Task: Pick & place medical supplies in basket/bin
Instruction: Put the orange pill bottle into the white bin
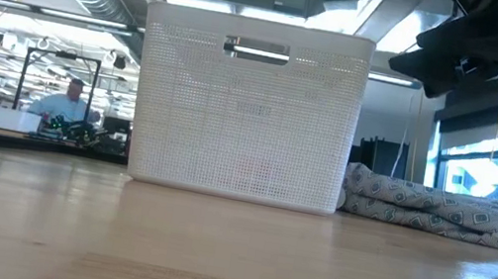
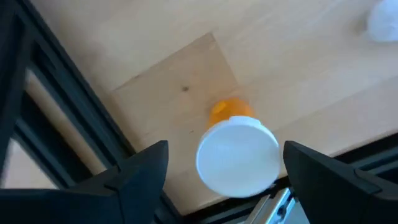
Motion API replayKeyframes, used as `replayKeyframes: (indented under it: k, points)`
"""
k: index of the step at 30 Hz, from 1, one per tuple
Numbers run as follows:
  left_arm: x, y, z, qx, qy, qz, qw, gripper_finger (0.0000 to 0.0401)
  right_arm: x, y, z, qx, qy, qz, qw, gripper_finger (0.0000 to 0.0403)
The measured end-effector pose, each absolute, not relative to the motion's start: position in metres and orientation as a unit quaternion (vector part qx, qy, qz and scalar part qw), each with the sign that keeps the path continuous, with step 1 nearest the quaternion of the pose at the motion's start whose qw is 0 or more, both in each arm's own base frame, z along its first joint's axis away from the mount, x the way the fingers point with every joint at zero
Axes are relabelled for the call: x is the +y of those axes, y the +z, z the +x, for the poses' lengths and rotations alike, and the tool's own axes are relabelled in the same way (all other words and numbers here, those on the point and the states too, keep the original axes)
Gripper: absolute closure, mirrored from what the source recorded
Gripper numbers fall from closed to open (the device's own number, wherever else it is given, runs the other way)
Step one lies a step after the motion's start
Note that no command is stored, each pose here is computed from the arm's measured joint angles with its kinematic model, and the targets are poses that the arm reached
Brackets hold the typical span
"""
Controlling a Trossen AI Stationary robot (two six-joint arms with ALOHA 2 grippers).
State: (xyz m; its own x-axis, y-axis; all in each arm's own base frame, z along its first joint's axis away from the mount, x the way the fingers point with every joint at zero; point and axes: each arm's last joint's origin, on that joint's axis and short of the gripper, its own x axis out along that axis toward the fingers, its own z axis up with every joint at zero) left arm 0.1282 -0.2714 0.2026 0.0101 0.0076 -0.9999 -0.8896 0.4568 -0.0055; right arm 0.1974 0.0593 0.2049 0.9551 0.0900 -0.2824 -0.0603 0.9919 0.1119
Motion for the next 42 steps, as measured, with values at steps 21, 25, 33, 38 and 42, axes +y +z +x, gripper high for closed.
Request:
replayKeyframes:
  k: [21,25,33,38,42]
  points:
    - [-0.272,0.184,0.128,0.607,0.341,-0.381,0.608,0.0093,0.059,0.205,0.197,0.145,0.038,0.051,0.987,0.0173]
    - [-0.271,0.184,0.128,0.601,0.342,-0.380,0.614,0.0093,0.059,0.205,0.197,0.145,0.038,0.051,0.987,0.0173]
    - [-0.270,0.184,0.128,0.598,0.344,-0.378,0.617,0.0093,0.059,0.205,0.197,0.145,0.039,0.050,0.987,0.0173]
    - [-0.270,0.184,0.128,0.598,0.344,-0.378,0.617,0.0093,0.059,0.205,0.197,0.145,0.039,0.050,0.987,0.0173]
    - [-0.270,0.184,0.128,0.597,0.344,-0.379,0.618,0.0093,0.059,0.205,0.197,0.145,0.039,0.050,0.987,0.0173]
